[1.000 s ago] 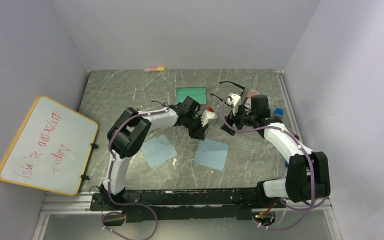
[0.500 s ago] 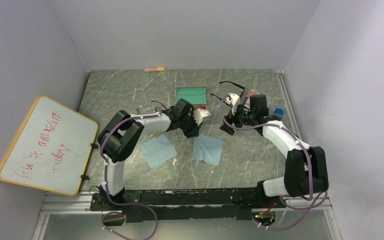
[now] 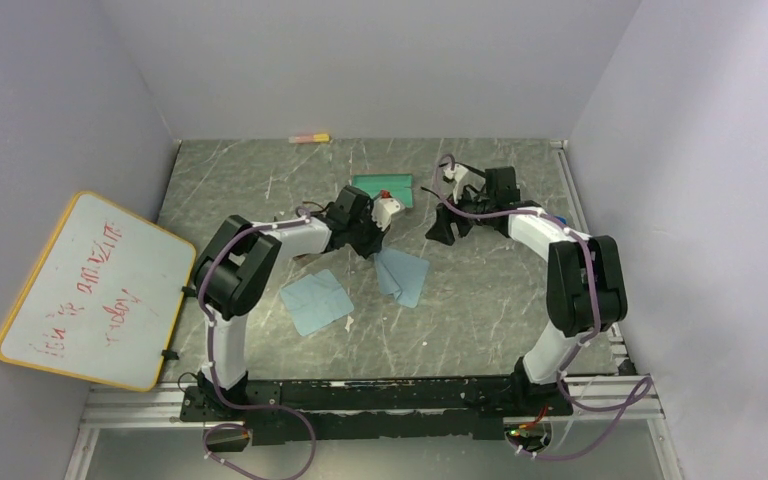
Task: Organize the sunglasses
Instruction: Adjust the glasses cleaning cloth at the center of the board, then fold the glasses cleaning cloth at the center of the board.
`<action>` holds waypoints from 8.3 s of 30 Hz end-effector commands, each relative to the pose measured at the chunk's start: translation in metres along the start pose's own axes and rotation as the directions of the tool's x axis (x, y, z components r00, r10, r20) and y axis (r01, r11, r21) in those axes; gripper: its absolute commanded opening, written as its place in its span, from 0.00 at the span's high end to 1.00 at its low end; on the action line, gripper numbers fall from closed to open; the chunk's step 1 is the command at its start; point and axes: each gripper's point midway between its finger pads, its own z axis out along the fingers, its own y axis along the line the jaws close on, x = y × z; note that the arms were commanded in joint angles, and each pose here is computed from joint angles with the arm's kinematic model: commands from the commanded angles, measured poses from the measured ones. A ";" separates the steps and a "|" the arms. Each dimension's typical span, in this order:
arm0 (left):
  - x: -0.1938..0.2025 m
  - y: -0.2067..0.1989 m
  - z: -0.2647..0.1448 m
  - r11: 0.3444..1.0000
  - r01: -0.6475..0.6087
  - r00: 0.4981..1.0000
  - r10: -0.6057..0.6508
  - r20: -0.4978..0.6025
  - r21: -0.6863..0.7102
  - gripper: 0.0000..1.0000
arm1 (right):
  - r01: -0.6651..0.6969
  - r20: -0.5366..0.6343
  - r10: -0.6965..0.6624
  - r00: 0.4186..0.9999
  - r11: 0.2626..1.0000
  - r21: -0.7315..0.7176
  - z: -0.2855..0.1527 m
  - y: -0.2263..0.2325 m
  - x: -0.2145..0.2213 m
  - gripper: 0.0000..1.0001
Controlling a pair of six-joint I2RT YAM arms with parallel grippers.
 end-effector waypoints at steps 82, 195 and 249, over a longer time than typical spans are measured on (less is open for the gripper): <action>0.012 -0.022 -0.008 0.997 0.053 0.997 -0.056 0.058 0.051 0.95 | -0.210 -0.296 0.165 0.941 0.969 -0.127 0.046 0.036 0.097 0.66; -0.047 0.009 -0.023 0.978 -0.124 0.977 0.149 0.151 -0.165 0.95 | 0.244 -0.080 -0.231 0.970 0.933 0.263 0.032 -0.010 -0.008 1.00; -0.047 -0.003 -0.030 0.964 -0.173 0.965 0.207 0.161 -0.204 0.95 | 0.285 -0.131 -0.264 0.956 0.941 0.183 0.031 0.008 0.004 1.00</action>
